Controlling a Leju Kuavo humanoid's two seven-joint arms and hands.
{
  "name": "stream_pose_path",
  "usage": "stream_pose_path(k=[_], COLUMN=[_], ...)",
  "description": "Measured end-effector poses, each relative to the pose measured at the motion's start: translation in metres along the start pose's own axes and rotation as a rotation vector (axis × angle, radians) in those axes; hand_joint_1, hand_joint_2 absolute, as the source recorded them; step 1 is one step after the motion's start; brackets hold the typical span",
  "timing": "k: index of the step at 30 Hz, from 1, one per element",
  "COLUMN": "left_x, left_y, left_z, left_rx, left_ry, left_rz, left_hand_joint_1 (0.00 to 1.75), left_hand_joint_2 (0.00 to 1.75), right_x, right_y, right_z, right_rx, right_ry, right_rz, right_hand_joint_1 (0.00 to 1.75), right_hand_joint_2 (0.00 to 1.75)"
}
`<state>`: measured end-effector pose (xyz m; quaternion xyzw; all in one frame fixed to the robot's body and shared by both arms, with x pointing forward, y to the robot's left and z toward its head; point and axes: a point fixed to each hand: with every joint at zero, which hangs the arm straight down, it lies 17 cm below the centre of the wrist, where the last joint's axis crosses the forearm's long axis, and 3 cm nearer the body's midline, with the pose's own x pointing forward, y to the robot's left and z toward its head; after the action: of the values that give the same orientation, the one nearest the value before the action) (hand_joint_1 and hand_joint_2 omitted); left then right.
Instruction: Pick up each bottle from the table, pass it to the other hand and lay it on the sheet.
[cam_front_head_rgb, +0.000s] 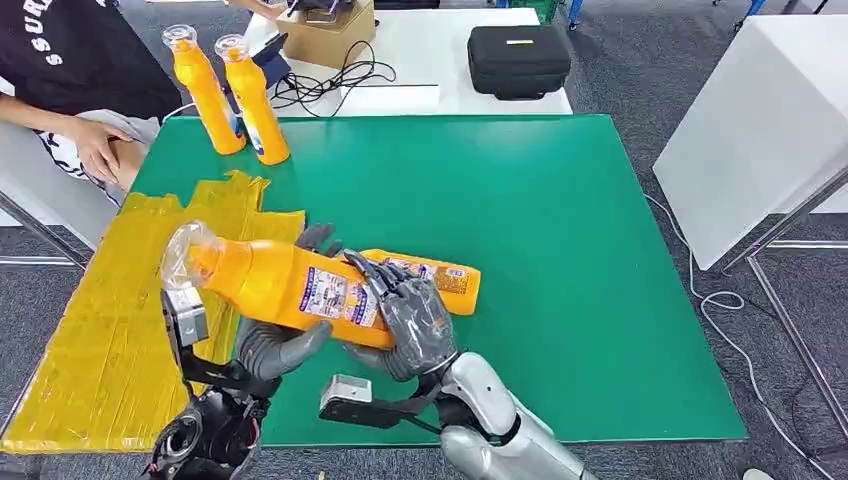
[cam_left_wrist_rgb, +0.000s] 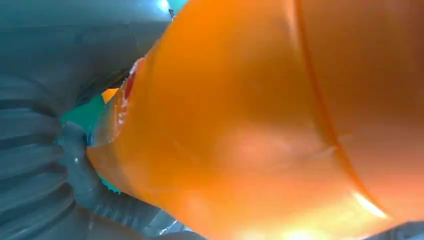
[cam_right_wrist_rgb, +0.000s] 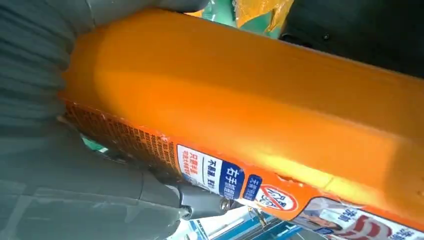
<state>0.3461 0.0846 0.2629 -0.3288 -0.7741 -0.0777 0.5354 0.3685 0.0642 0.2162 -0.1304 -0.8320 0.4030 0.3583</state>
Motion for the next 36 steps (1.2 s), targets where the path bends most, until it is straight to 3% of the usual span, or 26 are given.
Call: stream_pose_path(k=[26,27,28,36], left_x=[0.005,0.005,0.004,0.022], left_y=[0.011,0.012,0.012,0.015], left_z=[-0.003,-0.003,-0.002,0.01], left_rx=[0.031,0.035,0.039,0.087], left_ry=[-0.016,-0.017,-0.018,-0.092], left_rz=[0.007,0.007,0.007,-0.001], left_hand_joint_1=[1.75,1.75,1.75,1.75], left_hand_joint_2=[1.75,1.75,1.75,1.75], right_x=[-0.003,-0.003,-0.004,-0.031], right_y=[0.007,0.008,0.008,-0.022], right_z=[-0.009,-0.009,-0.009,0.013], right_rx=[0.019,0.022,0.023,-0.061], right_ry=[0.019,0.025,0.03,0.136], right_rz=[-0.007,-0.023,-0.039,-0.352], right_hand_joint_1=[1.75,0.23,0.0,0.0], right_hand_joint_2=[1.75,1.75,1.75,1.75])
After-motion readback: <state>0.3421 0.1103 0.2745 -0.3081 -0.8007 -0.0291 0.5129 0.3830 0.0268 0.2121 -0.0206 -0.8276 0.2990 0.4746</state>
